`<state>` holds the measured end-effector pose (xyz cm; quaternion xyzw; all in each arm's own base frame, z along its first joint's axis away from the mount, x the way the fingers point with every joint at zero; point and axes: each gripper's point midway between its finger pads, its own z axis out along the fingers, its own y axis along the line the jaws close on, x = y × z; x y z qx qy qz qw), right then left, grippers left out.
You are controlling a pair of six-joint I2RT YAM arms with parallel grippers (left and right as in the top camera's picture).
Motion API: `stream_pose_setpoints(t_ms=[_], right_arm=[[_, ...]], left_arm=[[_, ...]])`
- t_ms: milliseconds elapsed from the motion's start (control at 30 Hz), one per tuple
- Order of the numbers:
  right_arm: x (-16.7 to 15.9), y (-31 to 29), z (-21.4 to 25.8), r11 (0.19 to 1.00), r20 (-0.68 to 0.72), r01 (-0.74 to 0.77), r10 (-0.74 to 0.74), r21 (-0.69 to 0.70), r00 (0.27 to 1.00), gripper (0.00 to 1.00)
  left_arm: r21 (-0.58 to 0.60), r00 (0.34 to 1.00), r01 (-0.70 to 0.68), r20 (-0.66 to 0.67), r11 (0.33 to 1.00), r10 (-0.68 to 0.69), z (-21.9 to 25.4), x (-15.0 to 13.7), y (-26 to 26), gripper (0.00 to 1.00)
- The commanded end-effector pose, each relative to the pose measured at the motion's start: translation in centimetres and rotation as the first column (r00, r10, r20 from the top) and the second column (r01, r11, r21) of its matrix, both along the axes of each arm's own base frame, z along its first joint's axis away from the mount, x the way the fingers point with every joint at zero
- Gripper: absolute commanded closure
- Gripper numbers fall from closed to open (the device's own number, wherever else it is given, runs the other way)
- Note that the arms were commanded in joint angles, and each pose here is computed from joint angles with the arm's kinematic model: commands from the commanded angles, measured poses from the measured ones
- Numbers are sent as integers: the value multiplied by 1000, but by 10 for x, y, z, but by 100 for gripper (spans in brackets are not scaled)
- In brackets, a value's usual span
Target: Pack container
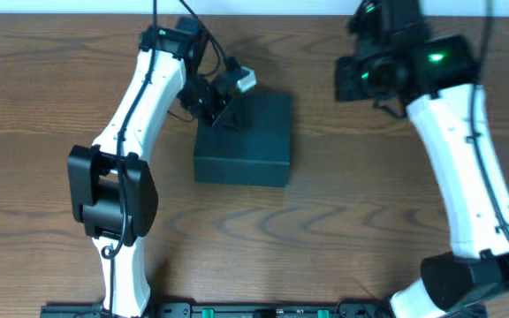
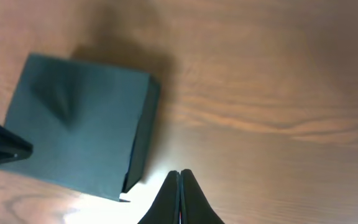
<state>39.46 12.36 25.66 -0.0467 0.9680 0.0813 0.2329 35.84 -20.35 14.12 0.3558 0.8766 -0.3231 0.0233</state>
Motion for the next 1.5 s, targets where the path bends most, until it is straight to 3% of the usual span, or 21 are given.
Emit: stream_pose_setpoints(t_ms=[0, 133, 267, 633, 833, 967, 1267, 1467], right_arm=[[-14, 11, 4, 997, 6, -8, 8, 72, 1000, 98], [-38, 7, 32, 995, 106, -53, 43, 88, 993, 98], [-72, 20, 28, 983, 108, -163, 154, 84, 982, 98], [-157, 81, -107, 962, -153, -212, 238, 169, 959, 98], [-153, 100, -160, 973, -69, -141, 155, 181, 985, 99], [-152, 112, -183, 962, 4, -174, 177, 209, 984, 99], [-163, 135, -230, 960, -32, -177, 189, 216, 982, 98], [-147, 136, -248, 979, -6, -52, 54, 198, 999, 99]], left_arm=[[-18, 999, 48, -15, 999, -49, -13, -12, -7, 94], [-14, 998, 50, -32, 999, -50, -32, -17, -8, 94], [-9, 998, 44, -51, 999, -44, -48, -22, -7, 94], [7, 994, 25, -103, 1000, -24, -77, -37, -5, 94], [8, 994, 25, -104, 1000, -24, -77, -37, -5, 94], [15, 993, 31, -118, 999, -29, -77, -41, -6, 94], [27, 988, 52, -146, 998, -47, -76, -51, -9, 94], [44, 990, 68, -130, 997, -62, -79, -51, -11, 94]])
